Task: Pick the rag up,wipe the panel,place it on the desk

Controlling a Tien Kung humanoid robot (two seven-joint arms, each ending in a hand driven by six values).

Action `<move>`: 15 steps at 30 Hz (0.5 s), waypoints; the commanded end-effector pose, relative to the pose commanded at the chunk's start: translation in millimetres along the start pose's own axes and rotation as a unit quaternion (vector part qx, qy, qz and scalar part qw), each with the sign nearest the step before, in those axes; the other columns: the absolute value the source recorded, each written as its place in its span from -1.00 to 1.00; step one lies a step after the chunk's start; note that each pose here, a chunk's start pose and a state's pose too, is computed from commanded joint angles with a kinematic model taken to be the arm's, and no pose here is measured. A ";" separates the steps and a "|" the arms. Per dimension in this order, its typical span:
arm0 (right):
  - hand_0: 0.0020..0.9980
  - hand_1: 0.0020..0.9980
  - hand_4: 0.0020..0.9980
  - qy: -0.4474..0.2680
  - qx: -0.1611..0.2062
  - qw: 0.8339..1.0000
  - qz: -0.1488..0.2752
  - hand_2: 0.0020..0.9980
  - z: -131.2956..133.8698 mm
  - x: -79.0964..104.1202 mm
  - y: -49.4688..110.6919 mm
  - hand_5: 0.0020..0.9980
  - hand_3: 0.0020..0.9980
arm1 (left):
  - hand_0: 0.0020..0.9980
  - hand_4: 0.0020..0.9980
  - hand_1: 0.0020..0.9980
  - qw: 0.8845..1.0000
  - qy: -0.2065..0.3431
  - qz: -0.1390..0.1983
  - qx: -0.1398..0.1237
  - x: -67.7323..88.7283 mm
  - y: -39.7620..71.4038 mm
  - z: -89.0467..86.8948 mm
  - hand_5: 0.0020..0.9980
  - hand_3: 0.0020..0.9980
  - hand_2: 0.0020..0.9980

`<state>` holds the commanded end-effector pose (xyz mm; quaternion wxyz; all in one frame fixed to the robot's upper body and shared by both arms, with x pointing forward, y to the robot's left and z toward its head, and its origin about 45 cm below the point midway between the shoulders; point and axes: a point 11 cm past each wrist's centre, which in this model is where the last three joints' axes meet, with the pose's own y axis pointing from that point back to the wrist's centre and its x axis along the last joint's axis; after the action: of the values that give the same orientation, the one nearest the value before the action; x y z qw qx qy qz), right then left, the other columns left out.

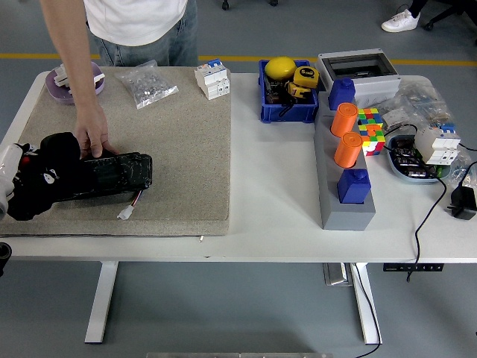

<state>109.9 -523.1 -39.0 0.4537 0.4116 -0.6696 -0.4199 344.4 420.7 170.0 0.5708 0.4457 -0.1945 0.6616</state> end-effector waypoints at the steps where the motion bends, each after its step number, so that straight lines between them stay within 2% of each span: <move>1: 0.59 0.10 1.00 0.000 0.000 1.000 0.000 0.40 -0.4 0.1 0.1 0.42 0.44 | -0.46 -0.90 -0.59 1.000 -0.003 -0.002 -0.005 -2.5 0.4 3.8 -1.00 -0.08 -0.01; 9: 0.59 0.10 1.00 -0.001 0.001 1.000 0.000 0.40 -1.2 0.4 0.2 0.43 0.44 | -0.46 -0.89 -0.59 0.999 -0.011 -0.017 -0.035 -14.3 1.6 27.7 -1.00 -0.08 -0.01; 15: 0.59 0.10 1.00 -0.001 0.002 1.000 0.000 0.40 -2.1 0.4 0.3 0.43 0.44 | -0.46 -0.88 -0.59 0.997 -0.042 -0.023 -0.060 -21.5 0.3 49.0 -1.00 -0.08 -0.01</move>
<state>111.7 -523.7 -38.1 0.4521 0.4123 -0.6710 -0.4187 361.1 370.5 178.5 0.6028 0.4423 -0.2478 0.6161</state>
